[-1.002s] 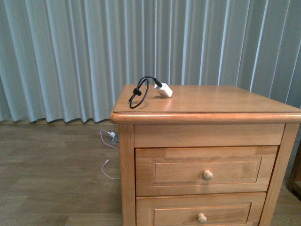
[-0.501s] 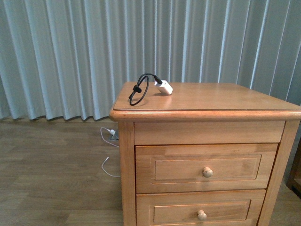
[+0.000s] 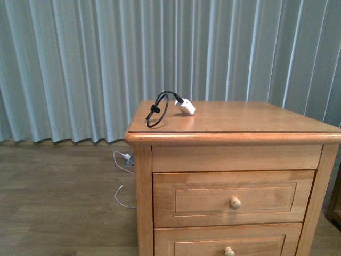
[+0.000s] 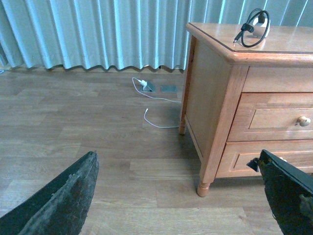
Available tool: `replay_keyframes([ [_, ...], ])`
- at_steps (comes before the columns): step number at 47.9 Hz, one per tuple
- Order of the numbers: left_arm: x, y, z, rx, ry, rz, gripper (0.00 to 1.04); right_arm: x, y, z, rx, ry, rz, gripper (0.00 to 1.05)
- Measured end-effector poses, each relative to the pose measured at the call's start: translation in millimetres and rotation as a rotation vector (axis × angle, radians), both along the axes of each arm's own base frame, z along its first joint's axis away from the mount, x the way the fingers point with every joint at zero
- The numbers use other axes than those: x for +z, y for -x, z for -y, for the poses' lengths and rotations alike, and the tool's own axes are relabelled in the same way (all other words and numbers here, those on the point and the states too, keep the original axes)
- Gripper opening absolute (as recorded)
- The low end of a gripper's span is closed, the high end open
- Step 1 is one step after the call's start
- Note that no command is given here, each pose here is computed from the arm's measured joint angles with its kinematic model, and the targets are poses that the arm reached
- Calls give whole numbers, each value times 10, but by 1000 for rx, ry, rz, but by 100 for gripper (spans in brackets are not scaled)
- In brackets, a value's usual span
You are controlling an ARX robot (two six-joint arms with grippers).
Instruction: Put charger into drawer
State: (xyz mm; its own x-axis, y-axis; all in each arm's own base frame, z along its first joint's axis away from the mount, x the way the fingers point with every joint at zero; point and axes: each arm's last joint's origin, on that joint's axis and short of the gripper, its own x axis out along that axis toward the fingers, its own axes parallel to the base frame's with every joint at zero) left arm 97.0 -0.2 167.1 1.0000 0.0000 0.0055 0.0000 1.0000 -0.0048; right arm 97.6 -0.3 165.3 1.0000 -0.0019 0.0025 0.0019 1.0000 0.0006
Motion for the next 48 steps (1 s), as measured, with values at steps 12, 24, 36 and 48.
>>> replay_keyframes([
  [12,0,0,0,0,0,0,99,21,-165,-75,-24,-12,-183,97],
  [24,0,0,0,0,0,0,99,174,-722,-332,94,-10,-243,97],
  [36,0,0,0,0,0,0,99,126,-1398,-648,134,36,-266,97],
  [48,0,0,0,0,0,0,99,-235,-2076,-977,155,70,-333,97],
])
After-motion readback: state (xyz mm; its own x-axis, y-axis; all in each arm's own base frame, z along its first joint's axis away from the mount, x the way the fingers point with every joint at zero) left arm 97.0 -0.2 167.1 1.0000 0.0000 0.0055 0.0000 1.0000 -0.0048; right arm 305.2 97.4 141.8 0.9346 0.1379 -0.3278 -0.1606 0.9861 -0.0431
